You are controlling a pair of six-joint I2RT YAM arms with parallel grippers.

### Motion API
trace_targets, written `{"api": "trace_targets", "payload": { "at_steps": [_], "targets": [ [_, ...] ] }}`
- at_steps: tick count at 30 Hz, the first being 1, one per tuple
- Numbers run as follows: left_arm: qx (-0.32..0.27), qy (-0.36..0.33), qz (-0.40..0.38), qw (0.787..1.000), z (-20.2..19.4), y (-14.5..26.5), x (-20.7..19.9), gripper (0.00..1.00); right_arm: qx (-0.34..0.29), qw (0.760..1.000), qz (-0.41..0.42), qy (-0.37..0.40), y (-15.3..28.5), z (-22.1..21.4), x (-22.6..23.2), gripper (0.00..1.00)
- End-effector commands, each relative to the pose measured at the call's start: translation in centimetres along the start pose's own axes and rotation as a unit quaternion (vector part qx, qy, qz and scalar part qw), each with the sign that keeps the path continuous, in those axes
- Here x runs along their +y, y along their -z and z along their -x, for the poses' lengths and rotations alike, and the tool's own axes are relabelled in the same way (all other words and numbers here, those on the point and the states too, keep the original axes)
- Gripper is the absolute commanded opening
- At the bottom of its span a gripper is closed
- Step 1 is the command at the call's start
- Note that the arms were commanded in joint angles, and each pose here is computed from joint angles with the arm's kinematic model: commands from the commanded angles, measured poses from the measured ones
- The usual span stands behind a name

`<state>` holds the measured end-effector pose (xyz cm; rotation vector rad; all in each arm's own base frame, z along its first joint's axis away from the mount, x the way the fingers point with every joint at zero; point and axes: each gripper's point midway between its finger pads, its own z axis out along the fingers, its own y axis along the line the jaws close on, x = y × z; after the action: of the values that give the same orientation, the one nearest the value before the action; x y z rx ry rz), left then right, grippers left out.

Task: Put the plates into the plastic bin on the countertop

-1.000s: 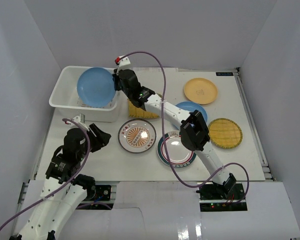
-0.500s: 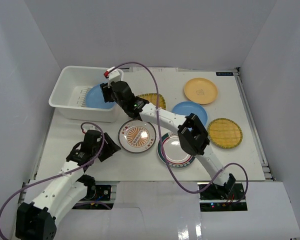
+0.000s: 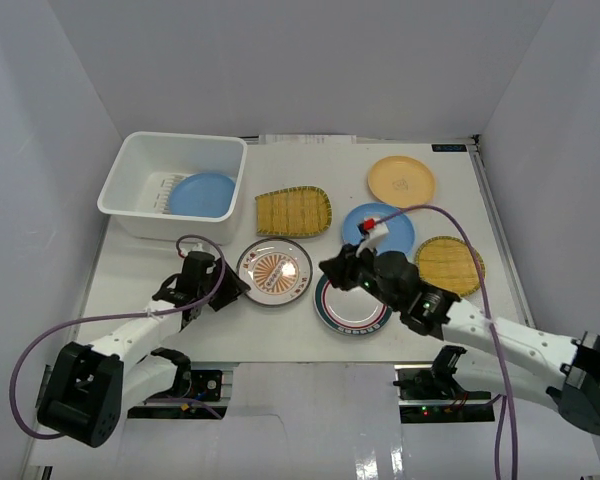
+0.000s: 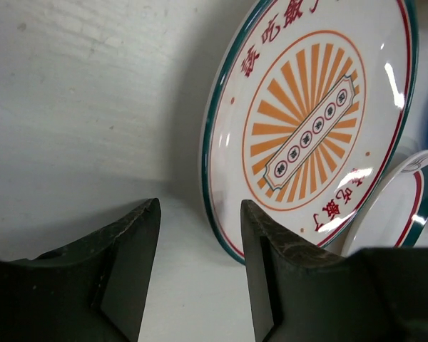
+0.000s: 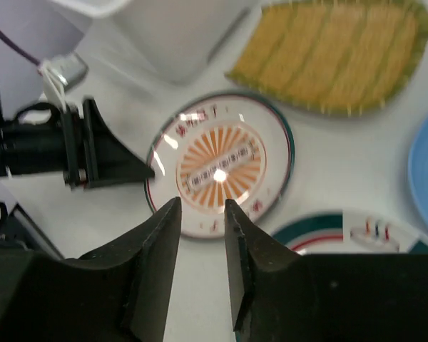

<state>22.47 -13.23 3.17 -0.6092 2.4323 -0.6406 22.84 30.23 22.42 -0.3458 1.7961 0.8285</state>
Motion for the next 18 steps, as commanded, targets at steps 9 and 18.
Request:
{"api": "trace_targets", "payload": {
  "at_steps": [9, 18],
  "targets": [
    [-0.064, -0.001, -0.013, 0.998, 2.5, -2.3, -1.1, 0.43, 0.073, 0.960, -0.204, -0.176, 12.4, -12.4, -11.4, 0.65],
    [-0.062, -0.053, -0.002, 0.997, 2.7, 0.0, -1.0, 0.00, 0.099, 0.922, -0.310, -0.212, 14.3, -15.9, -14.7, 0.73]
  ]
}}
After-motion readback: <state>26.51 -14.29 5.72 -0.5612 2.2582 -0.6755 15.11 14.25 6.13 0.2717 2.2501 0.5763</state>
